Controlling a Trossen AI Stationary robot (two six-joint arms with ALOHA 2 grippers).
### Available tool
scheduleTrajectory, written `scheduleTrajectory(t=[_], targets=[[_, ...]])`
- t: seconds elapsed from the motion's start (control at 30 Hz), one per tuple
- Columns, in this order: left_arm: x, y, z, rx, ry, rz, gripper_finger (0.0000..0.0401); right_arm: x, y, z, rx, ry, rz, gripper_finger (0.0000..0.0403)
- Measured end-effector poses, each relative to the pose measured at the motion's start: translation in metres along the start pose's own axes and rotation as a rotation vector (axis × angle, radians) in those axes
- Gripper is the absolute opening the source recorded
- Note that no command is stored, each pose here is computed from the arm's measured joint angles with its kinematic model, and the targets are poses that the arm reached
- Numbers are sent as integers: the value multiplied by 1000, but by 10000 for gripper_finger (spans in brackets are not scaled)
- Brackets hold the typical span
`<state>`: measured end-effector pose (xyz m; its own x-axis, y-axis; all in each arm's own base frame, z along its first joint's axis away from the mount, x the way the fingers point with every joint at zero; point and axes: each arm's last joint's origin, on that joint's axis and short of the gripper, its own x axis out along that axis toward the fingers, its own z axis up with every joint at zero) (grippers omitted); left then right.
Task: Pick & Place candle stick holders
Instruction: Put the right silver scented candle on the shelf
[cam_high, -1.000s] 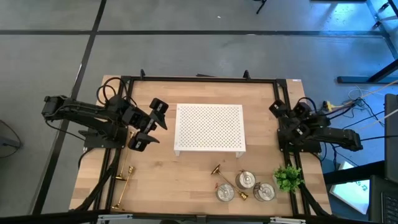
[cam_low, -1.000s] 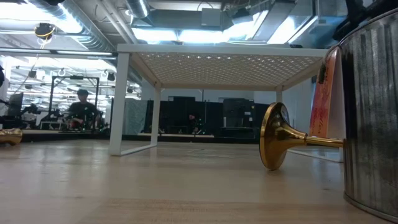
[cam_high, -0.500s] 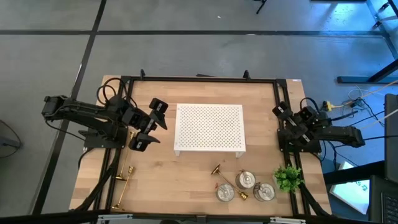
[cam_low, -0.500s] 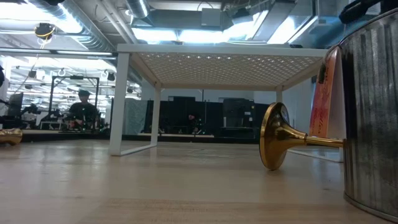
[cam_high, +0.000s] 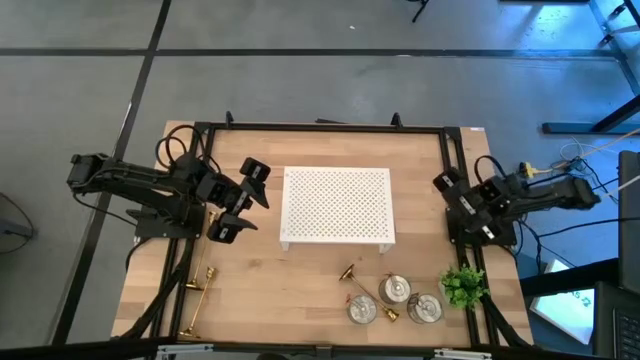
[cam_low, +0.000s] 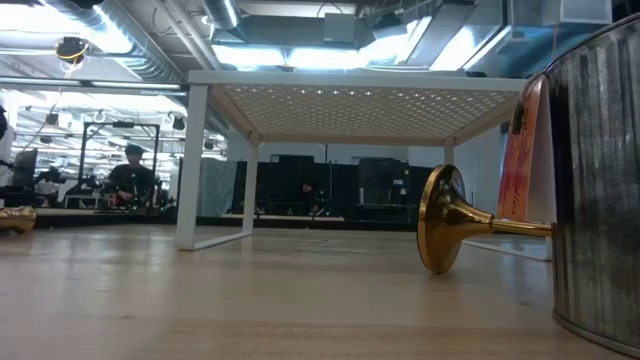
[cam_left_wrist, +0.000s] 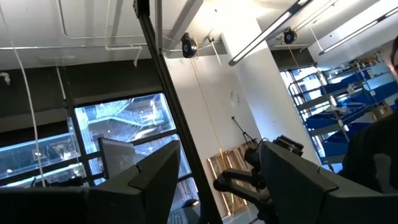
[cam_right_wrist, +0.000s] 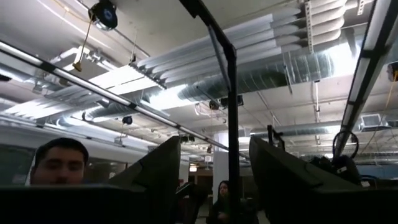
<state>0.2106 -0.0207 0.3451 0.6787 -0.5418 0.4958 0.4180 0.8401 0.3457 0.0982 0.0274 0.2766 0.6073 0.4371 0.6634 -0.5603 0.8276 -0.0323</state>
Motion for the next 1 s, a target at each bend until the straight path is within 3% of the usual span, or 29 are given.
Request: scheduleTrajectory(t=[0.27, 0.5, 0.87, 1.0], targets=[[0, 0, 0, -23, 0, 0, 218, 49, -7, -5, 76, 154, 18, 195], [0, 0, 0, -38, 0, 0, 218, 86, -3, -11, 194, 383, 20, 195], [0, 0, 0, -42, 0, 0, 218, 133, 35, -40, 153, 852, -114, 195], [0, 0, 0, -65, 0, 0, 218, 145, 58, -53, 209, 904, -149, 195]])
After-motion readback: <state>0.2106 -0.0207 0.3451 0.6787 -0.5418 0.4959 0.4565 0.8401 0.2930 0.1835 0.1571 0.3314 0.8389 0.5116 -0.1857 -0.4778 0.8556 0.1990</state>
